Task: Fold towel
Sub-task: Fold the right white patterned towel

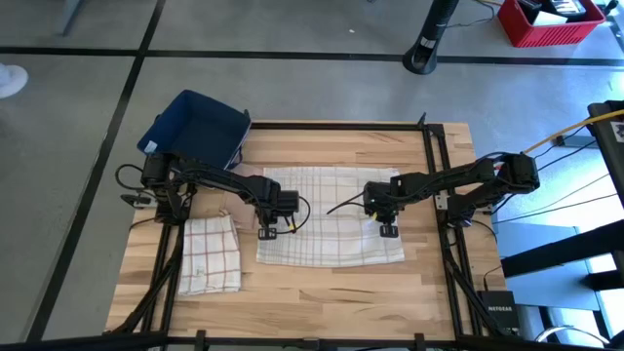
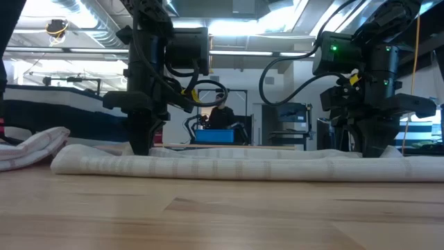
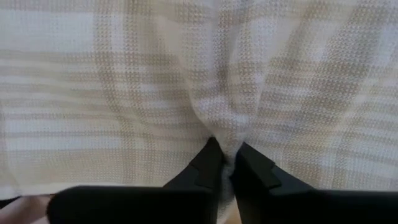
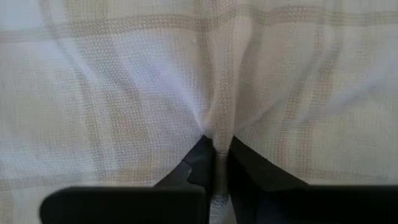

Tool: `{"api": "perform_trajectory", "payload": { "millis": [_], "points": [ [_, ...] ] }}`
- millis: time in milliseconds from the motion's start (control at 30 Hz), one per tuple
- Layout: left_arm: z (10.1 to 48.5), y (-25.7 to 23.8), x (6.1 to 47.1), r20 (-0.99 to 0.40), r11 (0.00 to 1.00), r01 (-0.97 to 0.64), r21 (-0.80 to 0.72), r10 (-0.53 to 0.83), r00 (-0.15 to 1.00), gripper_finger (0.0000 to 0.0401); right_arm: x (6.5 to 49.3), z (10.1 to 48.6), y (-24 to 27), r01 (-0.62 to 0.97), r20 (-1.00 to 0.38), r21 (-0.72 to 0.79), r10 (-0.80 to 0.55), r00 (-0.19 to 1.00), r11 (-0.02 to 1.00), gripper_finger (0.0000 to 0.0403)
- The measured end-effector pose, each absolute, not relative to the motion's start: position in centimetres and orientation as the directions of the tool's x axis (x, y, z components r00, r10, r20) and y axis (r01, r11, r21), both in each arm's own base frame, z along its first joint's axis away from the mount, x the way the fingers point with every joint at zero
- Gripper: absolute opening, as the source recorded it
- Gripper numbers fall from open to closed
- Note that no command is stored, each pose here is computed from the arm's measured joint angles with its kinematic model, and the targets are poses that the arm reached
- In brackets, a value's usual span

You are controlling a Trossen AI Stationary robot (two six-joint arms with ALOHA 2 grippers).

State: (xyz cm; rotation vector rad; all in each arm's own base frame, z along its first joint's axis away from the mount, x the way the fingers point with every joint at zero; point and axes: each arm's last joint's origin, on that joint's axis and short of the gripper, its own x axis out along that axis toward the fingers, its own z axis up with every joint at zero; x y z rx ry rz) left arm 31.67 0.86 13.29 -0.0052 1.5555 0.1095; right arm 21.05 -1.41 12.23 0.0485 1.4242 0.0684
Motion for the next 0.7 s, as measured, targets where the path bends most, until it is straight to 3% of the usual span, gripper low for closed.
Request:
{"api": "perform_trajectory", "payload": {
  "millis": [167, 300, 500, 600, 700],
  "points": [
    [13.3, 0.9, 31.7, -0.998, 0.994, -0.093, 0.065, 0.067, 0.016, 0.0063, 21.1, 12.2, -1.4, -0.011, -0.987, 0.072, 0.072, 0.146, 0.997, 0.0044],
    [13.3, 0.9, 31.7, -0.998, 0.996, -0.075, 0.052, 0.054, 0.017, 0.0118, 21.1, 12.2, -1.4, -0.01, -0.987, 0.066, 0.067, 0.146, 0.998, 0.0061],
    [15.4, 0.9, 32.6, -1.0, 0.997, -0.071, 0.009, 0.008, -0.011, 0.0186, 21.1, 12.2, -1.4, -0.012, -0.986, 0.071, 0.072, 0.148, 0.997, 0.0124],
    [17.2, 1.1, 33.3, -0.995, 0.999, -0.051, 0.009, 0.014, 0.097, 0.02, 21.1, 12.3, -1.4, -0.012, -0.986, 0.068, 0.069, 0.153, 0.998, 0.0158],
    [16.9, 1.5, 33.0, -0.995, 0.999, -0.044, 0.012, 0.017, 0.1, 0.0204, 21.0, 12.3, -1.4, -0.012, -0.986, 0.062, 0.063, 0.154, 0.998, 0.0186]
  ]
}}
